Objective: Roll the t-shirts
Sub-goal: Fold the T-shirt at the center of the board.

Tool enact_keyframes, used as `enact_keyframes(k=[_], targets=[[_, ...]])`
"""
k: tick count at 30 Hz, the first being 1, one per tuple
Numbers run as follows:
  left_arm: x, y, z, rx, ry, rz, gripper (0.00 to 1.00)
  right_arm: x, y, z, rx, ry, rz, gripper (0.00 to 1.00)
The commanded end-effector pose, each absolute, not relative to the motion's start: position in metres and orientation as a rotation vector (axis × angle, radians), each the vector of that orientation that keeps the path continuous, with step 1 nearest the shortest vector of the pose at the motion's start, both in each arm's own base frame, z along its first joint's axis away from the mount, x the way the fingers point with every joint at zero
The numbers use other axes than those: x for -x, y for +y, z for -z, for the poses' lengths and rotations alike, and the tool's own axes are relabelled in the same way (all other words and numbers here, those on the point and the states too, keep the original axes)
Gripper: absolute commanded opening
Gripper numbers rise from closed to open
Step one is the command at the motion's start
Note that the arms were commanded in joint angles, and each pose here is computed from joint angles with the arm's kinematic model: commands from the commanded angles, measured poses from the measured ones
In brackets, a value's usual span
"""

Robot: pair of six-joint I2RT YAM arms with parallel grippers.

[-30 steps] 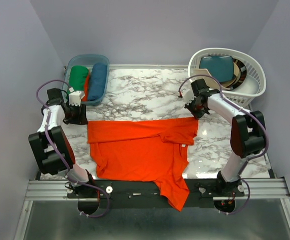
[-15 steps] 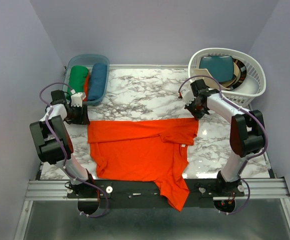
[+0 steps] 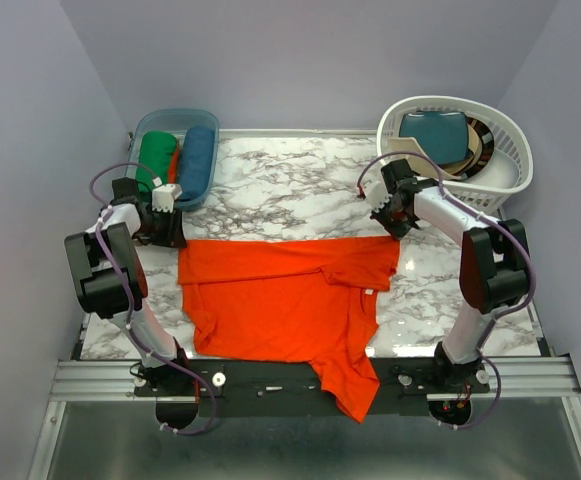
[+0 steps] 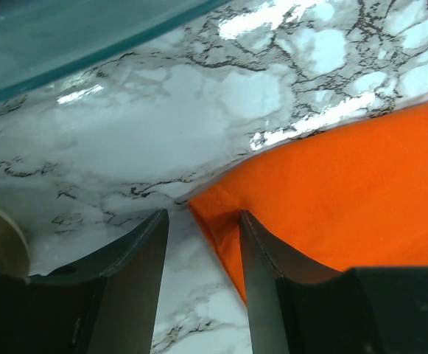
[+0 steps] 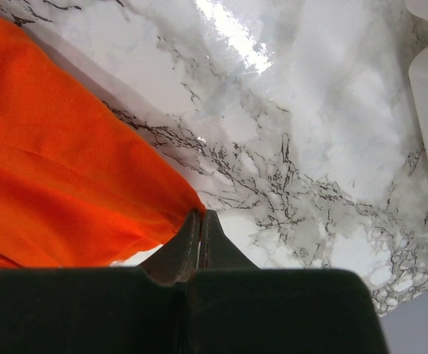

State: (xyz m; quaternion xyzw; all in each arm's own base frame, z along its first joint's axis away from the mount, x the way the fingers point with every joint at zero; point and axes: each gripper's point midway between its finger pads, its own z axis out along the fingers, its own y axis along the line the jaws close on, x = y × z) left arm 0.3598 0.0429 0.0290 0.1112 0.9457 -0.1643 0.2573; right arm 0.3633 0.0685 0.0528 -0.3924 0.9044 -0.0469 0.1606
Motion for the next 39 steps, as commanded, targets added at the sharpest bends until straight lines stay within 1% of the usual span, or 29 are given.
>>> enact_keyframes(k=[1, 5, 8, 9, 11, 12, 14, 15, 16, 18, 20, 21, 23, 24, 25, 26, 27, 30, 32, 33, 35, 37, 39], targets=[[-0.355, 0.021, -0.019, -0.366, 2.582, 0.545, 0.52, -0.364, 0.060, -0.048, 1.151, 2.600, 0.190, 0.01], [-0.355, 0.018, -0.018, -0.376, 2.590, 0.549, 0.52, -0.363, 0.059, -0.048, 1.155, 2.598, 0.191, 0.01], [-0.357, 0.018, -0.015, -0.376, 2.603, 0.531, 0.47, -0.364, 0.059, -0.049, 1.157, 2.592, 0.201, 0.01], [-0.357, 0.019, -0.014, -0.369, 2.609, 0.521, 0.42, -0.362, 0.059, -0.047, 1.160, 2.596, 0.200, 0.01], [-0.358, 0.020, -0.014, -0.355, 2.607, 0.504, 0.34, -0.363, 0.058, -0.049, 1.159, 2.589, 0.206, 0.01], [-0.359, 0.021, -0.016, -0.355, 2.600, 0.491, 0.24, -0.362, 0.058, -0.048, 1.162, 2.589, 0.206, 0.01], [-0.359, 0.021, -0.017, -0.362, 2.590, 0.488, 0.12, -0.361, 0.057, -0.047, 1.163, 2.586, 0.209, 0.01], [-0.360, 0.022, -0.022, -0.368, 2.579, 0.475, 0.03, -0.363, 0.057, -0.048, 1.157, 2.579, 0.219, 0.01], [-0.360, 0.023, -0.025, -0.385, 2.575, 0.461, 0.00, -0.363, 0.055, -0.049, 1.146, 2.579, 0.228, 0.01], [-0.363, 0.024, -0.049, -0.412, 2.526, 0.431, 0.00, -0.367, 0.053, -0.058, 1.125, 2.552, 0.251, 0.01], [-0.362, 0.020, -0.077, -0.448, 2.468, 0.425, 0.00, -0.372, 0.052, -0.085, 1.076, 2.487, 0.261, 0.01], [-0.363, 0.019, -0.106, -0.467, 2.397, 0.385, 0.00, -0.373, 0.051, -0.097, 1.056, 2.460, 0.261, 0.01], [-0.362, 0.016, -0.145, -0.486, 2.315, 0.355, 0.00, -0.373, 0.050, -0.133, 1.018, 2.370, 0.277, 0.01], [-0.359, 0.014, -0.177, -0.505, 2.239, 0.309, 0.00, -0.372, 0.050, -0.146, 1.006, 2.341, 0.281, 0.01], [-0.354, 0.013, -0.191, -0.509, 2.211, 0.293, 0.00, -0.371, 0.050, -0.158, 0.991, 2.310, 0.280, 0.01], [-0.352, 0.013, -0.211, -0.517, 2.165, 0.261, 0.00, -0.366, 0.050, -0.183, 0.962, 2.249, 0.283, 0.01], [-0.344, 0.010, -0.237, -0.530, 2.102, 0.220, 0.00, -0.363, 0.050, -0.195, 0.944, 2.222, 0.281, 0.01], [-0.322, 0.007, -0.285, -0.546, 1.983, 0.131, 0.00, -0.346, 0.046, -0.236, 0.881, 2.121, 0.290, 0.01], [-0.309, 0.005, -0.305, -0.548, 1.934, 0.093, 0.00, -0.335, 0.043, -0.254, 0.853, 2.078, 0.293, 0.01], [-0.297, 0.001, -0.323, -0.555, 1.879, 0.062, 0.00, -0.325, 0.041, -0.274, 0.821, 2.018, 0.298, 0.01], [-0.285, 0.001, -0.340, -0.556, 1.828, 0.016, 0.00, -0.312, 0.037, -0.294, 0.788, 1.961, 0.303, 0.01], [-0.266, -0.002, -0.361, -0.554, 1.761, -0.037, 0.00, -0.295, 0.033, -0.326, 0.736, 1.877, 0.307, 0.01], [-0.247, -0.005, -0.379, -0.561, 1.697, -0.080, 0.00, -0.280, 0.030, -0.340, 0.712, 1.856, 0.301, 0.01]])
